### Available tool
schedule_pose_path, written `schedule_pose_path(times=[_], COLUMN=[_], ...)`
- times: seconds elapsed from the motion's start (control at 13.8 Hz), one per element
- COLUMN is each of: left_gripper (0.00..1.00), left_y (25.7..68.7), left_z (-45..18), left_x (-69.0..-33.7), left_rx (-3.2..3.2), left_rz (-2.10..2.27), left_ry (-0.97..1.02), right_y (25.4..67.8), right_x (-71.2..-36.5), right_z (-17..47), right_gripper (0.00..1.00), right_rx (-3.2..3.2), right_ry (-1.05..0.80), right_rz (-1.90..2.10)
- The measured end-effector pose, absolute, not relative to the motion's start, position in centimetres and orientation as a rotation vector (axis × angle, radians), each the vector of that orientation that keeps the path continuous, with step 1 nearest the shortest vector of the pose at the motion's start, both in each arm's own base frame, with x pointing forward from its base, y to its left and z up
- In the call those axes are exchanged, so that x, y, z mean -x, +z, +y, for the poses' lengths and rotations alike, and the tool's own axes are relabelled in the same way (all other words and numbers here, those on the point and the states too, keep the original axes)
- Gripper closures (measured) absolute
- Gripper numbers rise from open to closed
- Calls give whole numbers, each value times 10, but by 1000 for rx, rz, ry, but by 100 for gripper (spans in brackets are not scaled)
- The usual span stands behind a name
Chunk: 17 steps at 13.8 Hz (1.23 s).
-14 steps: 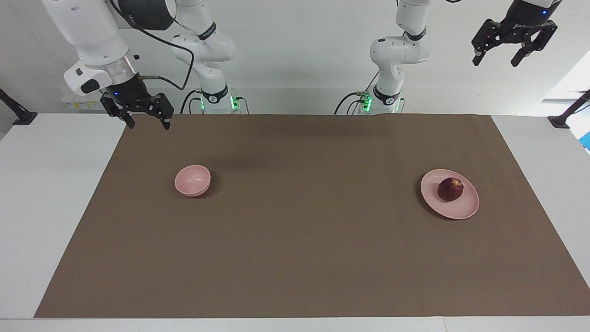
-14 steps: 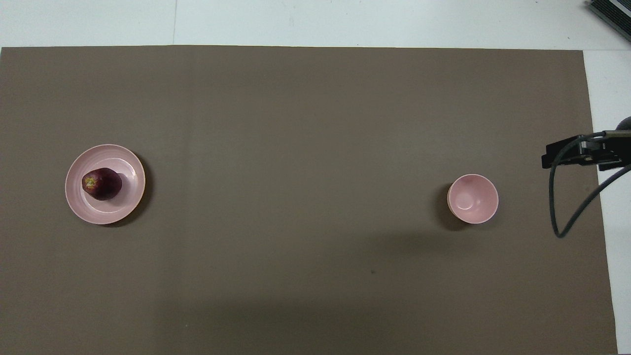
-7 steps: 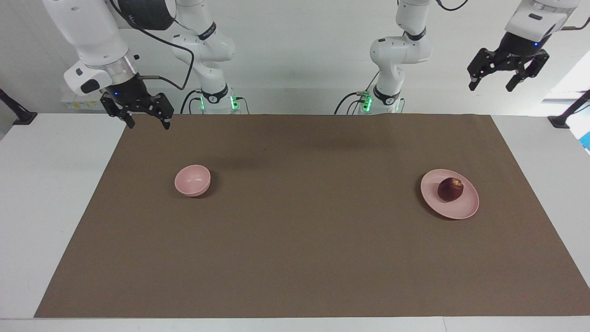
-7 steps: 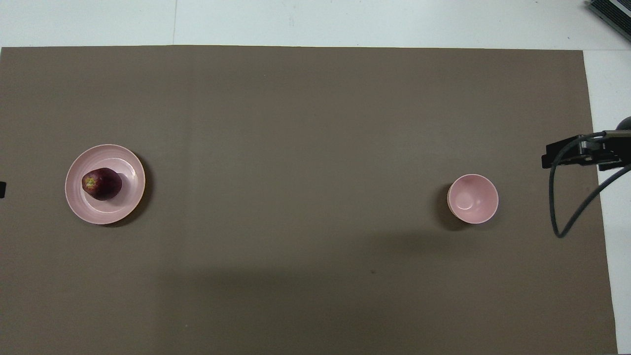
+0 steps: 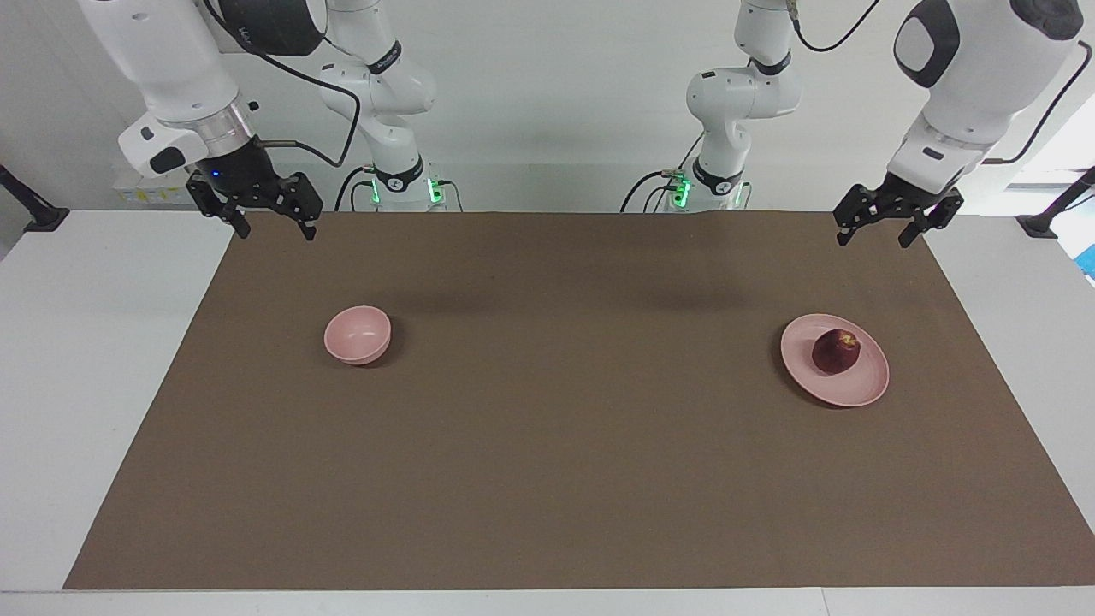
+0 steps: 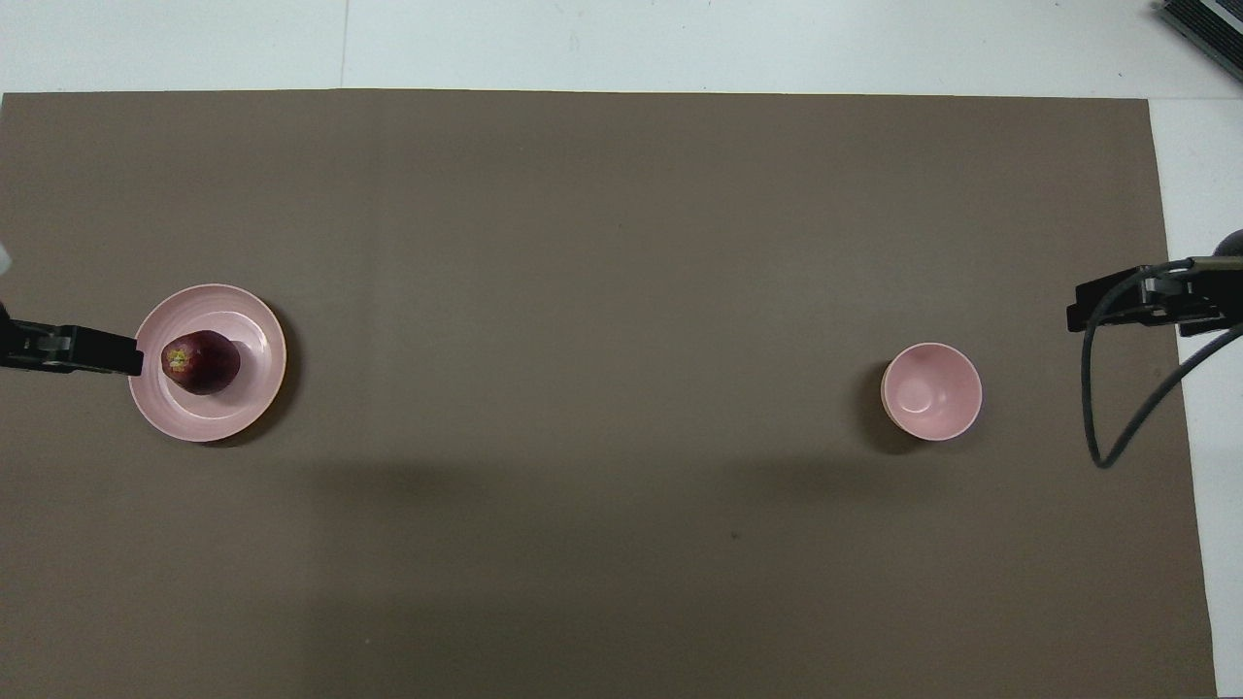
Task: Move apple from plate to bowl
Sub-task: 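Reach the left gripper over the plate and grasp the dark apple, then lift the apple with the left gripper while the right gripper reaches forward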
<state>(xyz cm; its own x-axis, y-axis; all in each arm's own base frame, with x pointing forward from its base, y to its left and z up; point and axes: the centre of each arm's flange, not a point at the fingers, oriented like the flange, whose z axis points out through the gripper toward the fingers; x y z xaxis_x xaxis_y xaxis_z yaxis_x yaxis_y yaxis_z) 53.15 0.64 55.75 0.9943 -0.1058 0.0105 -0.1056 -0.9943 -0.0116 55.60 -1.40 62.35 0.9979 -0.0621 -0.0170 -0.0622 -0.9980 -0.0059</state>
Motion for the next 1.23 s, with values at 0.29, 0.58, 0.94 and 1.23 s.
schedule_pose_path(times=[0.29,0.58,0.94,1.23], left_gripper=[0,0,0,0], left_y=[497,444,379,370], left_z=[23,29,30,42], left_x=[-534,-540,-557,-558], left_rx=[3122,3120,3114,3113], left_rz=[121,105,104,69], left_ry=[-113,-143,-201,-204], right_y=[623,623,623,623], right_x=[-556,-556,-556,-556], right_z=[-14,-14,-14,-14], right_gripper=[0,0,0,0], right_rx=[3134,3134,3134,3134], right_ry=[26,26,26,26], right_rz=[97,97,97,97])
